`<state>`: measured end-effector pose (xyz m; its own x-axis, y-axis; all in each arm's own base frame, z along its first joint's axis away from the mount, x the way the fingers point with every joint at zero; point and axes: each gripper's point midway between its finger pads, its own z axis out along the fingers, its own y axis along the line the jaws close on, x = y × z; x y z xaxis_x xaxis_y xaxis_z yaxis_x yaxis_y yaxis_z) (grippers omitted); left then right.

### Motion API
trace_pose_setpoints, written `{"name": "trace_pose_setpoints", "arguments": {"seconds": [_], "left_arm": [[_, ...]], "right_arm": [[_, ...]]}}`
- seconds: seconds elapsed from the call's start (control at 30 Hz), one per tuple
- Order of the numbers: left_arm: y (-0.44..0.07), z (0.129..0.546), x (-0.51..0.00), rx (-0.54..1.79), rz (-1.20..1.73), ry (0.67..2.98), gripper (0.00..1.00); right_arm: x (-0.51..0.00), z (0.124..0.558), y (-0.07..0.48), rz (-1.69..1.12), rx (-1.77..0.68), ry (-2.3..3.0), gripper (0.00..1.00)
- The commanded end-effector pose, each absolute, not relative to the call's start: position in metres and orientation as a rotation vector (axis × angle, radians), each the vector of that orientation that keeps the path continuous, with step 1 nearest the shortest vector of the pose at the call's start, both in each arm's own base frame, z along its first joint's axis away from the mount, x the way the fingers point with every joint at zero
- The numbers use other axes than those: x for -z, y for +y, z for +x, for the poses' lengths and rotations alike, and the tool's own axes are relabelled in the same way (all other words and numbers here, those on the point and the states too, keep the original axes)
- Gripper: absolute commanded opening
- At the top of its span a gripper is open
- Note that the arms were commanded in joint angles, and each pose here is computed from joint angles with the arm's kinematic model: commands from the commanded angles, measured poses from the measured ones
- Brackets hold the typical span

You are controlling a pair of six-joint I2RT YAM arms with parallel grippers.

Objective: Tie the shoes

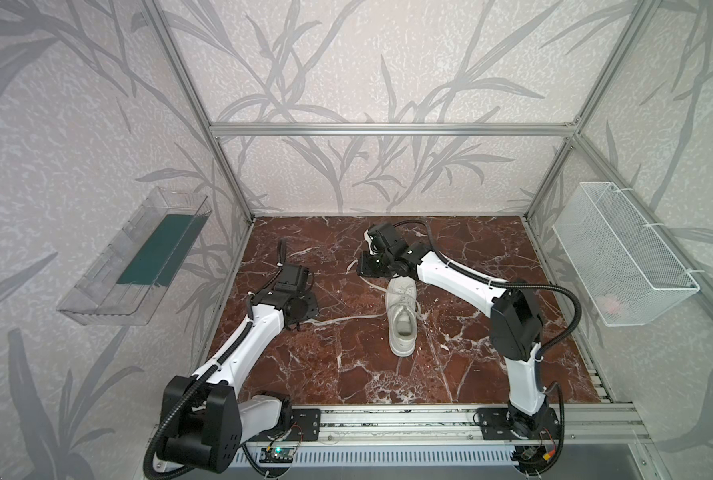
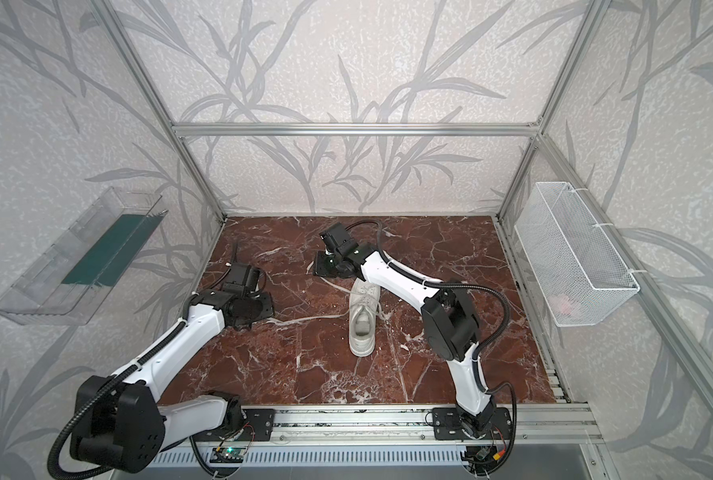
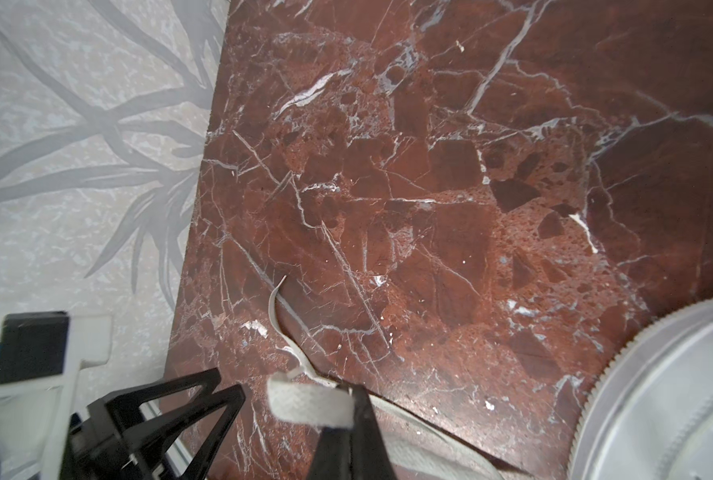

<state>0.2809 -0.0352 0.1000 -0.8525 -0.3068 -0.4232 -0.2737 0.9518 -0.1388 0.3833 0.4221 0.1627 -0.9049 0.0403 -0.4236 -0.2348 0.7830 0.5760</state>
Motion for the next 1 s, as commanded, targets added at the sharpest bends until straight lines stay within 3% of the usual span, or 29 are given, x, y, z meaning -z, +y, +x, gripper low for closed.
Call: {"name": "trace_pose_setpoints", "arguments": {"seconds": [0.0,0.1,0.13,0.2,0.33,0.53,0.97], "left_arm": [[-0.031,0.27,-0.1,0.074,-0.409,2.667,0.51],[-0.031,0.267,-0.098,0.074,-0.41,2.669,0.51],[-0.031,0.267,-0.098,0.076,-0.41,2.667,0.51],[-0.031,0.266,-0.097,0.076,-0.411,2.669,0.51],[-0.03,0.266,-0.097,0.074,-0.411,2.668,0.51],[-0.034,0.269,-0.098,0.097,-0.385,2.67,0.51],[-0.079,0.286,-0.095,0.291,-0.142,2.541,0.5]], "right_arm": [[-0.144,0.386,0.423,-0.122,-0.907,2.636,0.0],[-0.126,0.389,0.425,-0.104,-0.924,2.686,0.0],[-0.12,0.389,0.424,-0.097,-0.921,2.699,0.05],[-0.11,0.39,0.421,-0.072,-0.911,2.734,0.28],[-0.106,0.388,0.416,-0.055,-0.913,2.769,0.48],[-0.118,0.389,0.405,-0.046,-0.91,2.75,0.58],[-0.17,0.379,0.372,-0.061,-0.965,2.639,0.58]]}}
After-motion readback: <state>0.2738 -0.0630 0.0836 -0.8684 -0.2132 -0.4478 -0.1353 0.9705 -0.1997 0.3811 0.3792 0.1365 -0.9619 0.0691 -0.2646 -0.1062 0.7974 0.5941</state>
